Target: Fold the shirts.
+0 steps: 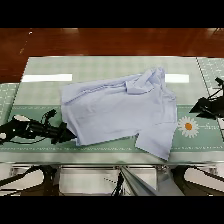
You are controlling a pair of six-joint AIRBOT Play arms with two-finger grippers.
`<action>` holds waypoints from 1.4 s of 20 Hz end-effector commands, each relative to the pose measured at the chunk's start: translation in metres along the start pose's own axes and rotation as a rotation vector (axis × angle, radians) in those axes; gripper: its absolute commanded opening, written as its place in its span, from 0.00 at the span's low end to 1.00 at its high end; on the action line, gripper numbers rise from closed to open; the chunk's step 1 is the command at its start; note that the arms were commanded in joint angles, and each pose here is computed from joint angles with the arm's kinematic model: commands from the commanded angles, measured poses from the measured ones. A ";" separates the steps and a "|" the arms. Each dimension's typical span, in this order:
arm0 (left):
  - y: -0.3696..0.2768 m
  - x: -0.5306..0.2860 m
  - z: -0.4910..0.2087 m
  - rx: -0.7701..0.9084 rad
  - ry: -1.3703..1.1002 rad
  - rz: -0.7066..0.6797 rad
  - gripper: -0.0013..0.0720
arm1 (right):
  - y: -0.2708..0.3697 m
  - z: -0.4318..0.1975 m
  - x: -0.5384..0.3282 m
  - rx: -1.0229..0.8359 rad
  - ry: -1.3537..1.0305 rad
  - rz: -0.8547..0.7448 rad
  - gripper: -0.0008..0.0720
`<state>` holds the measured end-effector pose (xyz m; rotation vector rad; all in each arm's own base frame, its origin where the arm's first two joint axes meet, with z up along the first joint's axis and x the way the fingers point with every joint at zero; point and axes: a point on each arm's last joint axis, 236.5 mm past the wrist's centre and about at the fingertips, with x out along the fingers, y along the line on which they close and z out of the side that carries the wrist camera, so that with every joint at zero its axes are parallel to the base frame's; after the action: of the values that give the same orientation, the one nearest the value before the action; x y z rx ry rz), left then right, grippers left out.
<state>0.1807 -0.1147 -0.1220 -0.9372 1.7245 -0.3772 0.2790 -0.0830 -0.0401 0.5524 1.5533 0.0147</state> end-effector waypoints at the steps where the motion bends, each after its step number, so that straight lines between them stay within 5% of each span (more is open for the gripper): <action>1: -0.001 0.001 -0.003 0.030 0.014 -0.006 0.05 | 0.007 -0.017 0.027 0.060 0.025 0.108 0.70; 9: -0.008 0.000 0.000 0.058 0.000 -0.033 0.05 | 0.029 -0.030 0.078 0.027 0.032 0.107 0.69; 10: -0.013 -0.001 0.004 0.071 -0.013 -0.048 0.05 | 0.033 -0.027 0.083 0.019 0.017 0.096 0.62; 14: -0.040 -0.018 0.028 0.160 -0.074 -0.105 0.05 | 0.063 -0.015 0.093 -0.051 -0.030 0.099 0.09; 18: -0.090 -0.066 0.051 0.351 -0.144 -0.120 0.05 | 0.087 0.000 0.065 -0.151 -0.080 0.110 0.05; 24: -0.299 -0.262 0.033 0.935 -0.779 -0.173 0.05 | 0.186 0.063 -0.202 -0.510 -0.867 0.062 0.05; 28: -0.426 -0.408 -0.106 1.302 -1.381 -0.162 0.05 | 0.251 -0.019 -0.444 -0.599 -1.587 0.062 0.05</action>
<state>0.3549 -0.0985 0.3055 -0.3034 0.4206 -0.6768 0.3865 -0.0154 0.2918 0.1038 0.4187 0.1424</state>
